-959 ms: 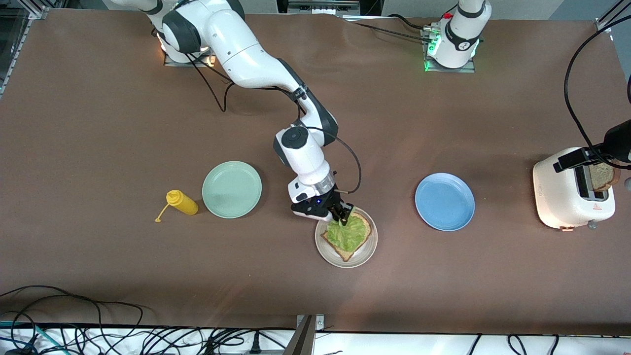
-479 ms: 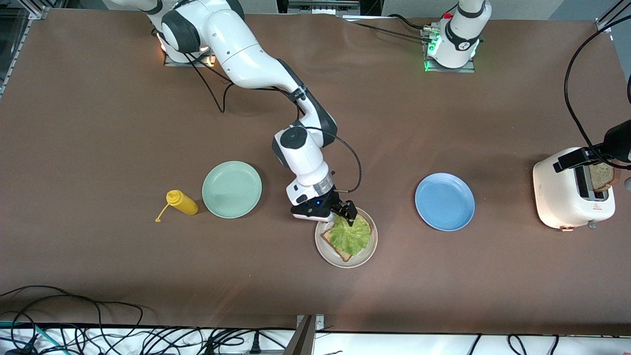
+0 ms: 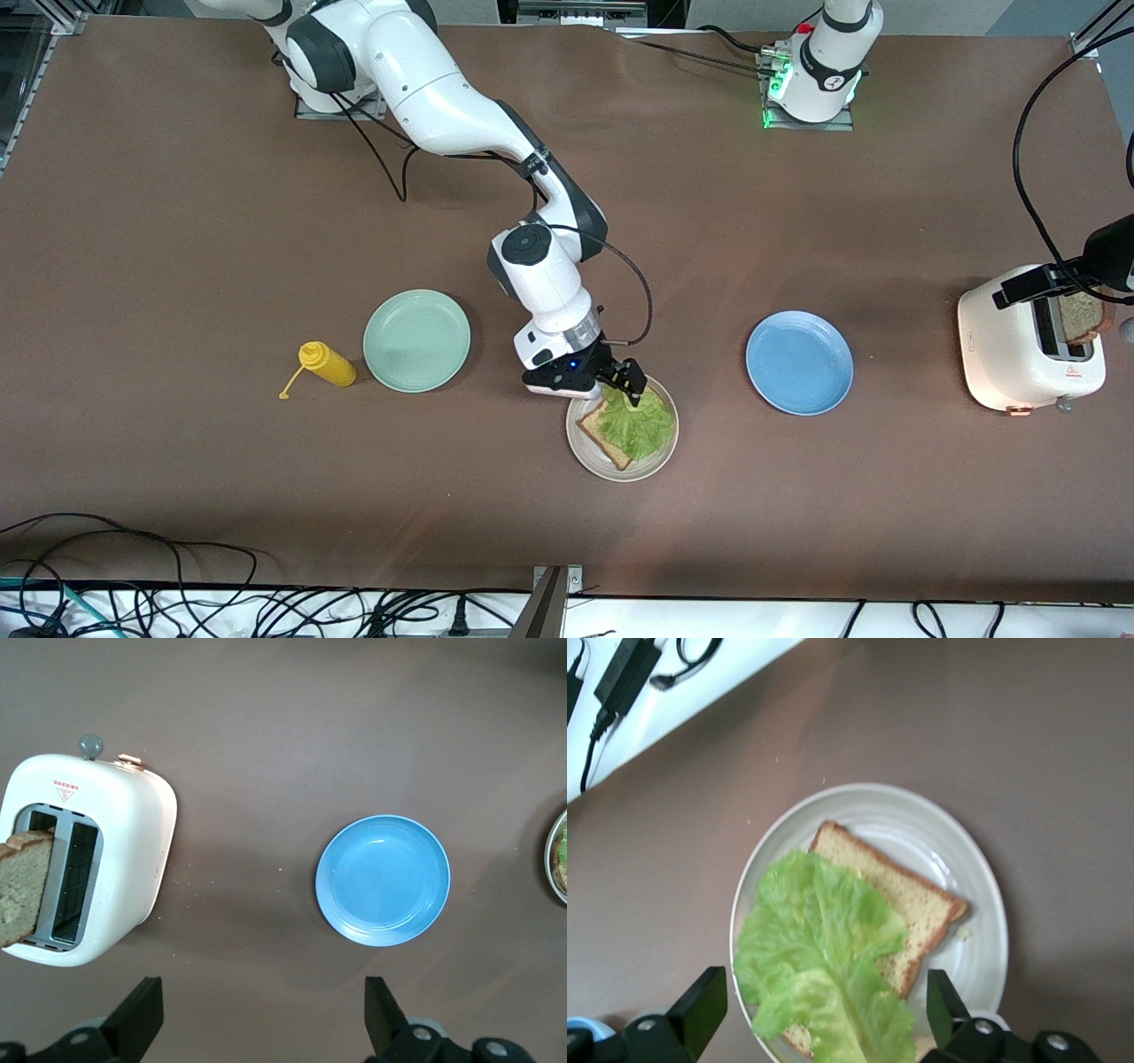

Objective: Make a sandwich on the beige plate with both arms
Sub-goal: 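Raise the right gripper and move it toward the yellow squeeze bottle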

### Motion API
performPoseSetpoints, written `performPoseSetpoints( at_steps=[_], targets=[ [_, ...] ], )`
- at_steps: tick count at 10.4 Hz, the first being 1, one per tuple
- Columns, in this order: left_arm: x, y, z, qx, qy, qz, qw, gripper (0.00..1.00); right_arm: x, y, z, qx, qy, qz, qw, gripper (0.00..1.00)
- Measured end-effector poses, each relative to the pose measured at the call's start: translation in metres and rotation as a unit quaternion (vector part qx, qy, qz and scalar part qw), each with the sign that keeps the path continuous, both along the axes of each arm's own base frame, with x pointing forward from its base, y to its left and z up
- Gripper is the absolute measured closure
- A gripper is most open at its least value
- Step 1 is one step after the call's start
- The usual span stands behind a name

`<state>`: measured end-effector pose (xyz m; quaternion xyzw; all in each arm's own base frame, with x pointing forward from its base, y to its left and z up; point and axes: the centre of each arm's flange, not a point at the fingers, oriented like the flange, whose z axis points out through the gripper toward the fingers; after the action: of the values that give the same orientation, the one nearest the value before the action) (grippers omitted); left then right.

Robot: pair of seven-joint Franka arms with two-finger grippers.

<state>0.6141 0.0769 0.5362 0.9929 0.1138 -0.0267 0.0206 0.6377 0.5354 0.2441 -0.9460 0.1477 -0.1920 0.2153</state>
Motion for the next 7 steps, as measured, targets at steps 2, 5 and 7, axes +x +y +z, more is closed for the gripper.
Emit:
performPoseSetpoints(
  at_steps=[2, 5, 7],
  targets=[
    [0.000, -0.001, 0.000, 0.000, 0.001, 0.000, 1.000, 0.00, 0.015, -0.027, 0.027, -0.017, 0.022, 0.013, 1.000, 0.00],
    [0.000, -0.001, 0.000, 0.000, 0.001, -0.001, 1.000, 0.00, 0.024, -0.089, 0.064, -0.073, 0.070, 0.089, 0.991, 0.00],
    [0.000, -0.002, 0.000, 0.000, 0.001, -0.002, 1.000, 0.00, 0.025, -0.136, 0.086, -0.100, 0.101, 0.140, 0.980, 0.00]
  ],
)
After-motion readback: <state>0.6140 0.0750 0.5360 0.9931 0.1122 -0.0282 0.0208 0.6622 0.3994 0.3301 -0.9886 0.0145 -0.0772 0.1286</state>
